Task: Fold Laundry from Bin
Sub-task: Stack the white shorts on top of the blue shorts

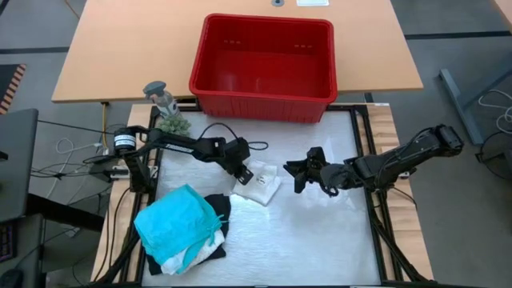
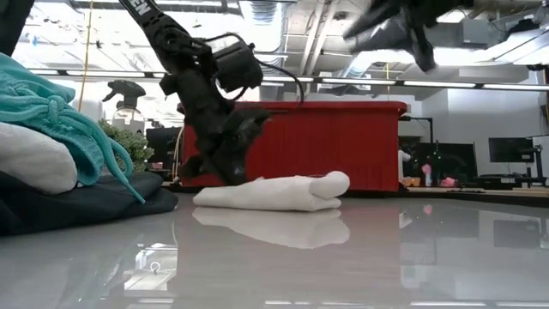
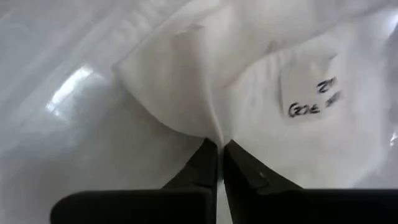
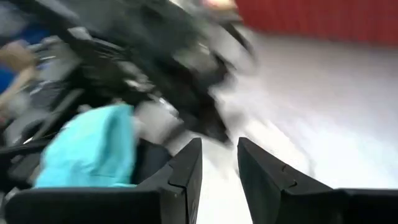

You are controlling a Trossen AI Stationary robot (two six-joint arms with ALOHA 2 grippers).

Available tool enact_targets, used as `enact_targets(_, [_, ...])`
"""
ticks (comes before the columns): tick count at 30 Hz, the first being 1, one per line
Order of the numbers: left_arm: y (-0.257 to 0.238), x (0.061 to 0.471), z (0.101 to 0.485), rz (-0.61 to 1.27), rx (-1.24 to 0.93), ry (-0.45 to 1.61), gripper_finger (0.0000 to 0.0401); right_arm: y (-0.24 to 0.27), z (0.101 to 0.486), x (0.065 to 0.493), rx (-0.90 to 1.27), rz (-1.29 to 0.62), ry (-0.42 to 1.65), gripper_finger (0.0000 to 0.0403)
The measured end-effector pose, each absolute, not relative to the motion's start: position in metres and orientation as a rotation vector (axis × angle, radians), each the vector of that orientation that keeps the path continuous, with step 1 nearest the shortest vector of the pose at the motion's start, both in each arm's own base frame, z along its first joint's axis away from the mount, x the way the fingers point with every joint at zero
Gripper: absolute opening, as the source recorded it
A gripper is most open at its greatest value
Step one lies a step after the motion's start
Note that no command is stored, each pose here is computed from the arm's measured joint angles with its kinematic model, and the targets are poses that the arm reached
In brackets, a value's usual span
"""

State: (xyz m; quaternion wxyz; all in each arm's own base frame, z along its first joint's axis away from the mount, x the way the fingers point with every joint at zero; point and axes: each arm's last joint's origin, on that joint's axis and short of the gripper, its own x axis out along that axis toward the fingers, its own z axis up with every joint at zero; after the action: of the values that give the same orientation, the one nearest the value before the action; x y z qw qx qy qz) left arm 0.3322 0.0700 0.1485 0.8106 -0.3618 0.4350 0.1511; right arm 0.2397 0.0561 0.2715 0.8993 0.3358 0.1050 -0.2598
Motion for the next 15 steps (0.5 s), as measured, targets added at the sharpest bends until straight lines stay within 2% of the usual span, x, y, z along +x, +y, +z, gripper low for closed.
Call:
enact_targets(5, [0.079, 0.325, 0.171, 0.343, -0.773, 0.859, 0.0, 0.064, 0.243, 0.226, 0.915, -0.725, 0.349, 0.0123])
enact_targets(9, [0.084, 0.322, 0.179, 0.356, -0.771, 0.823, 0.0, 0.077, 0.231, 0.229, 0.987, -0.741, 0.369, 0.0134])
enact_targets(12, [0.085, 0.322, 0.179, 0.357, -0.763, 0.827, 0.0, 0.084, 0.216, 0.24, 1.118, -0.769, 0.381, 0.0161])
enact_targets(15, [0.085, 0.321, 0.179, 0.373, -0.735, 0.829, 0.0, 0.089, 0.195, 0.256, 1.208, -0.797, 0.399, 0.0206])
